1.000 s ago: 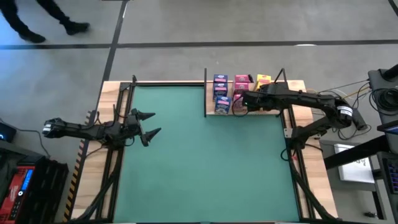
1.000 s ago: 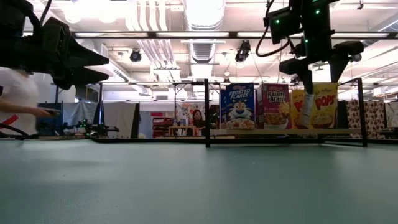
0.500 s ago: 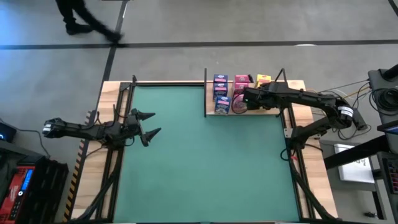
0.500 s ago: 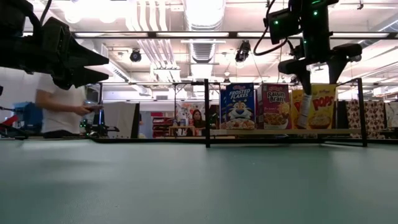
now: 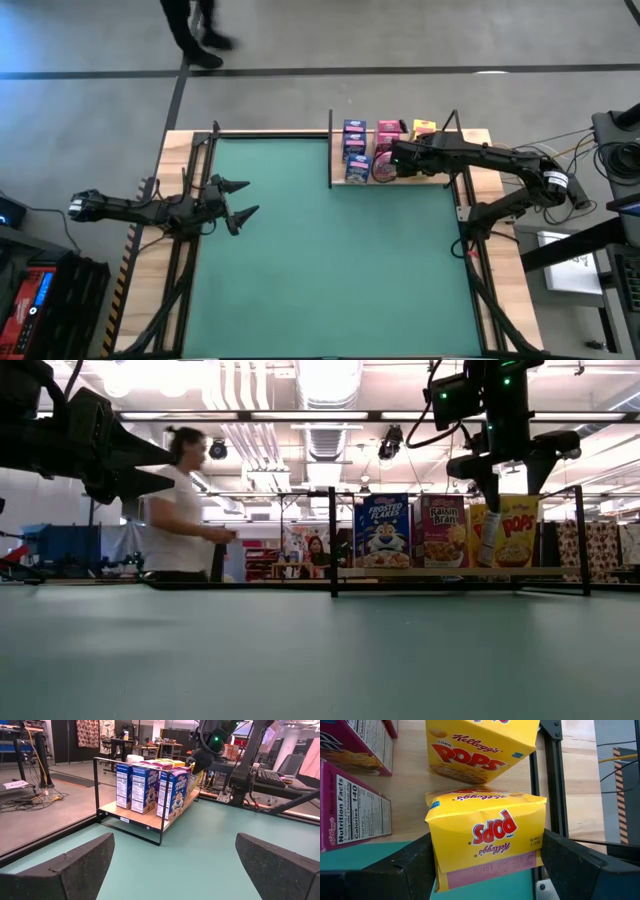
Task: Stack cereal on shelf
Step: Put the yellow cereal box onto the shelf, then return to Home Position
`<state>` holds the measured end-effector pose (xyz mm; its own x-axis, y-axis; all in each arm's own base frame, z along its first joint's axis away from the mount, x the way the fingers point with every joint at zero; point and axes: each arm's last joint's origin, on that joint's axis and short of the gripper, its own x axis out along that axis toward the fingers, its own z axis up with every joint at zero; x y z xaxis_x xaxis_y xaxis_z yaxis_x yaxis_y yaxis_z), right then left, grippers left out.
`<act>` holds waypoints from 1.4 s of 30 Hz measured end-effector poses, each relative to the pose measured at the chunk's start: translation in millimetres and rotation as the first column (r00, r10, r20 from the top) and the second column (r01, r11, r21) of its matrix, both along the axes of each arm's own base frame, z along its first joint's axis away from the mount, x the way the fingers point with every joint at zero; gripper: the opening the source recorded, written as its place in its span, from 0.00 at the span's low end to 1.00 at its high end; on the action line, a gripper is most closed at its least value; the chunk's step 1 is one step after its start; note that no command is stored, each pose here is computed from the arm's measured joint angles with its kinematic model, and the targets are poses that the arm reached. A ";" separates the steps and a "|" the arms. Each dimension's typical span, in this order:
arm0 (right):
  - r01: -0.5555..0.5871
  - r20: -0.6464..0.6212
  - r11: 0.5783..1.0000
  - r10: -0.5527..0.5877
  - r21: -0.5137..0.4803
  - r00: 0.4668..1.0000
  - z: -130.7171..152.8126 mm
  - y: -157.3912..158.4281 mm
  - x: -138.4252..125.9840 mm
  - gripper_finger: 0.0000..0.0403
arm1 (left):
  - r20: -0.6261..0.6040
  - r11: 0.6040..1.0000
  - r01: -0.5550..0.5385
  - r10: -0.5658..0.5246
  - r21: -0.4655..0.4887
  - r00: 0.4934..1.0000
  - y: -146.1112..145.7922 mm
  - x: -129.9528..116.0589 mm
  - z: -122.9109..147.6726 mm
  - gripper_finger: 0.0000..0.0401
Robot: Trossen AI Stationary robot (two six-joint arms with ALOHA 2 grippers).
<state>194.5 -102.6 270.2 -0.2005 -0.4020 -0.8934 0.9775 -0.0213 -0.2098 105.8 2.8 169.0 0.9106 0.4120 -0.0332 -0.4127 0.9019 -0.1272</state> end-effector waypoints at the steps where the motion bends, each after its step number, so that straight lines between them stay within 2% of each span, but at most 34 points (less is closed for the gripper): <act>1: 0.000 0.000 1.000 0.000 0.000 1.000 0.1 0.0 0.1 0.75 | 0.000 1.000 0.000 0.000 0.000 1.000 0.0 0.0 0.0 0.99; 14: 0.009 0.007 1.000 -0.009 0.009 1.000 -0.5 -3.9 -1.2 0.91 | 0.000 1.000 0.000 0.000 0.000 1.000 0.0 0.0 0.0 0.99; 26: -0.012 0.005 0.999 0.012 0.031 1.000 0.5 -3.1 -1.9 0.92 | 0.000 1.000 0.000 0.000 0.000 1.000 0.0 0.0 0.0 0.99; 33: 0.003 0.071 0.998 -0.007 0.059 0.997 20.6 -2.5 0.4 0.92 | 0.000 1.000 0.000 0.000 0.000 1.000 0.0 0.0 0.0 0.99; 38: 0.008 0.069 0.998 -0.012 0.065 0.998 23.2 -2.0 -0.3 0.92 | 0.000 1.000 0.000 0.000 0.000 1.000 0.0 0.0 0.0 0.99; 42: 0.008 0.063 0.989 -0.018 0.150 0.998 22.1 1.5 -2.9 0.92 | 0.000 1.000 0.000 0.000 0.000 1.000 0.0 0.0 0.0 0.99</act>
